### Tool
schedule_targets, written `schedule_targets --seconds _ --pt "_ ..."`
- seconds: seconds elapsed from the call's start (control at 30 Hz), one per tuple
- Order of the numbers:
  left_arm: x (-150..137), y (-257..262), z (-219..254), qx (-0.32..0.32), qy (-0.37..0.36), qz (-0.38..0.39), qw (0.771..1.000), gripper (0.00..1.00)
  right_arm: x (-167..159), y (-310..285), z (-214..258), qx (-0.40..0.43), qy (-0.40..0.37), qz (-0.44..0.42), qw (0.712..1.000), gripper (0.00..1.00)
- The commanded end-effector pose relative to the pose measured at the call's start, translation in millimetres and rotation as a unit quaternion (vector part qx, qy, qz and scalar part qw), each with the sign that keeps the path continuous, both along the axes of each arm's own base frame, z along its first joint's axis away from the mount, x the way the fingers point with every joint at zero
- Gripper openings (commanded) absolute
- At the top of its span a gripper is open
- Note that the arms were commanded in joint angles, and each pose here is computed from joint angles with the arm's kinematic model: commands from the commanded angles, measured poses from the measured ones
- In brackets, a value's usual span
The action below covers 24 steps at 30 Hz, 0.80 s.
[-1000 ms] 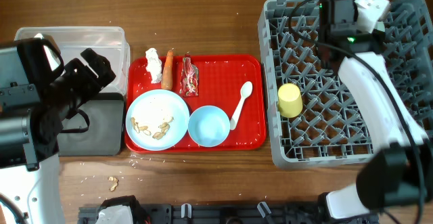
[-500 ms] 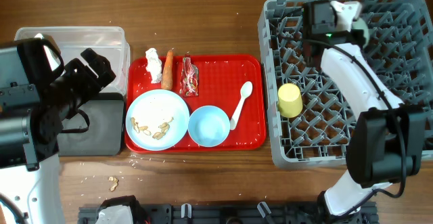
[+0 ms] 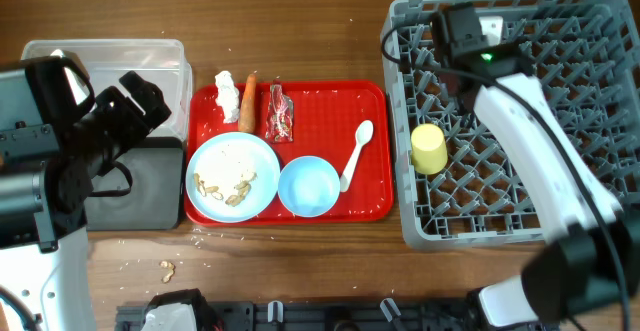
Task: Sort waste into correct bins and load items into the dishwasher rack
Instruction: 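Carry the teal bowl and set it in the dish rack, then grasp the small teal bowl with the right gripper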
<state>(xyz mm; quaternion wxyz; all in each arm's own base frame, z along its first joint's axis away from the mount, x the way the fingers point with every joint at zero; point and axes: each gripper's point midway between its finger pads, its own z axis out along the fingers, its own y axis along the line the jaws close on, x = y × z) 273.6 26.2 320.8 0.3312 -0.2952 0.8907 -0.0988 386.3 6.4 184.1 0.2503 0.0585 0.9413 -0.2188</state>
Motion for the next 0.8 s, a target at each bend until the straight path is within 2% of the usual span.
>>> schedule_targets --seconds 0.0,0.1,0.2,0.27,0.37,0.47,0.53,0.6,0.67,0.7,0.77 --pt "0.1 5.3 1.6 0.008 -0.002 0.010 1.000 1.00 -16.6 95.8 22.6 0.191 -0.007 0.121 0.974 0.57" --pt "0.2 5.3 1.5 0.008 -0.002 0.010 1.000 1.00 -44.2 160.7 9.8 0.250 0.045 0.204 0.946 0.54" --pt "0.2 5.3 1.5 0.008 -0.002 0.010 1.000 1.00 -77.7 205.2 -28.8 0.244 0.114 0.257 0.928 0.57" --pt "0.1 5.3 1.6 0.008 -0.002 0.010 1.000 1.00 -94.8 219.6 -63.5 0.230 0.163 0.255 0.925 0.59" --pt "0.2 5.3 1.5 0.008 -0.002 0.010 1.000 1.00 -102.8 227.7 -107.1 0.225 0.219 0.230 0.921 0.58" --pt "0.2 5.3 1.5 0.008 -0.002 0.010 1.000 1.00 -121.9 254.9 -136.2 0.271 0.291 0.299 0.867 0.57" --pt "0.2 5.3 1.5 0.008 -0.002 0.010 1.000 1.00 -125.5 253.6 -149.8 0.270 0.310 0.284 0.866 0.47" --pt "0.2 5.3 1.5 0.008 -0.002 0.010 1.000 1.00 -124.7 251.4 -155.2 0.265 0.313 0.272 0.871 0.27" --pt "0.1 5.3 1.6 0.008 -0.002 0.010 1.000 1.00 -118.1 244.4 -156.0 0.246 0.300 0.255 0.886 0.11" --pt "0.2 5.3 1.5 0.008 -0.002 0.010 1.000 1.00 -105.7 233.3 -150.9 0.216 0.272 0.235 0.908 0.04" --pt "0.2 5.3 1.5 0.008 -0.002 0.010 1.000 1.00 -91.5 227.0 -128.9 0.206 0.237 0.233 0.920 0.04"
